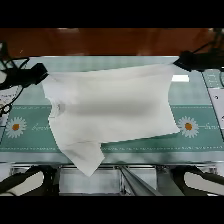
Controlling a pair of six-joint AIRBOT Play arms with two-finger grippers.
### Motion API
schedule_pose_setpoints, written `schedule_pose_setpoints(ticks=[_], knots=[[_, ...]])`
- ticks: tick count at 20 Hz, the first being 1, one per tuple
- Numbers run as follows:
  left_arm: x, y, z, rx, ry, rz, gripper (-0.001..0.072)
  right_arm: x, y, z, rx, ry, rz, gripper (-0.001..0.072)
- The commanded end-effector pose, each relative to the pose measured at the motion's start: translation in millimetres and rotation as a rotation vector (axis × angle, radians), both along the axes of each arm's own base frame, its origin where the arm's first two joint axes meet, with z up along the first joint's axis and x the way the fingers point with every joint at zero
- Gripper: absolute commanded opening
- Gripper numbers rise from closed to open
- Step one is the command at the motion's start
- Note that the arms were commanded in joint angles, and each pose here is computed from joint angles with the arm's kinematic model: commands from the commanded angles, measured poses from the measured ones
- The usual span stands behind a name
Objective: Fold the shirts.
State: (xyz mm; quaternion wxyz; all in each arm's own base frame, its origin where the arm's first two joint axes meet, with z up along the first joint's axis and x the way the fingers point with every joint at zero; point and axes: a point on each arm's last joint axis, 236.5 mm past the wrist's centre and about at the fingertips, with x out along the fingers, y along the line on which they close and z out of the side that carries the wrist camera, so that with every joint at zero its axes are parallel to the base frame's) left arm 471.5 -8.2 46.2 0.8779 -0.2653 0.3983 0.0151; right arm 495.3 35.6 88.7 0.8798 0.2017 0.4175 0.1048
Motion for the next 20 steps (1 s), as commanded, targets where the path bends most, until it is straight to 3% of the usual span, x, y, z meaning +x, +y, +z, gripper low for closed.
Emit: schedule_pose_setpoints(ticks=[1,5,8,13,17,20], knots=[[70,-5,-41,-0.025,0.019,-0.005,0.0028,67,-2,-67,0.041,0.032,-0.043,0.0023],[124,-3,-31,-0.042,-0.026,-0.005,0.0027,112,-6,-88,0.077,0.03,-0.073,0.0023],[126,-11,-36,-0.059,0.029,-0.046,0.0027,124,-6,-81,0.078,0.007,-0.068,0.0023],[73,-32,-63,-0.049,0.243,-0.217,0.0028,94,-6,-91,0.098,0.139,0.005,0.0023],[23,-39,-74,-0.049,0.337,-0.275,0.0028,38,-11,-108,0.132,0.357,0.106,0.0024],[-16,-38,-88,-0.046,0.392,-0.298,0.0028,-4,-18,-121,0.083,0.514,0.187,0.0023]])
